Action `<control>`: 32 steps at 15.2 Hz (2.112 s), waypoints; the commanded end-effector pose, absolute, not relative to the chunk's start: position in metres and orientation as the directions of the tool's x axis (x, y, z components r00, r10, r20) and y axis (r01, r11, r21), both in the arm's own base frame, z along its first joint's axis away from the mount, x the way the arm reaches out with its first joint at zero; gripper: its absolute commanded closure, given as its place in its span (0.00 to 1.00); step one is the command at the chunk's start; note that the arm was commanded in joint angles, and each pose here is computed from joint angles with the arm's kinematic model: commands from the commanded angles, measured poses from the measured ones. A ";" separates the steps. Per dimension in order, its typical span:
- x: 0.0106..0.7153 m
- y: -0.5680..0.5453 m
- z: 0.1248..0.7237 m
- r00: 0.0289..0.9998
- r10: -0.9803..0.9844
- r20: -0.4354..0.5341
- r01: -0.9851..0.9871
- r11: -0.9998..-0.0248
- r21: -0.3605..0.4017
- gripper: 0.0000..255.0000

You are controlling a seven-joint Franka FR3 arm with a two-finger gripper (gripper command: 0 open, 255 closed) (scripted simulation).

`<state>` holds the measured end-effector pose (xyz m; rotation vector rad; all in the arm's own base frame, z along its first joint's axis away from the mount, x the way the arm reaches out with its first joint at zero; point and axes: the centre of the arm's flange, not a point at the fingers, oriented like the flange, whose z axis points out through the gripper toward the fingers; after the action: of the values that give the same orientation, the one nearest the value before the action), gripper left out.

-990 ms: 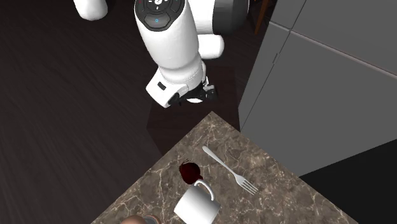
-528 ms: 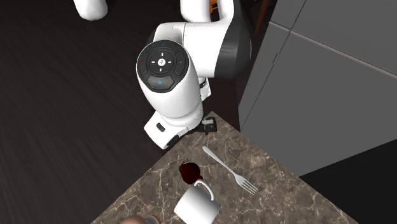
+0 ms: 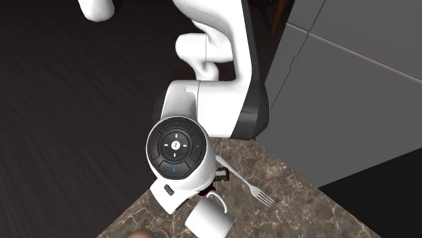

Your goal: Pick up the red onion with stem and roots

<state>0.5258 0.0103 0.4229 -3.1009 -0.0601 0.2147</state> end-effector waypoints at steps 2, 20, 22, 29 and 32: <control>0.544 0.011 0.409 0.991 0.039 -0.129 0.036 -0.999 -0.027 0.00; 0.544 0.011 0.375 0.991 0.039 -0.129 0.036 -0.999 -0.027 1.00; 0.544 0.011 0.385 0.991 0.039 -0.129 0.036 -0.999 -0.027 1.00; 0.544 0.011 0.422 0.991 0.039 -0.129 0.036 -0.999 -0.027 1.00; 0.544 0.011 0.438 0.991 0.039 -0.129 0.036 -0.999 -0.027 1.00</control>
<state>0.5427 0.0112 0.4329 -3.1096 -0.0588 0.2022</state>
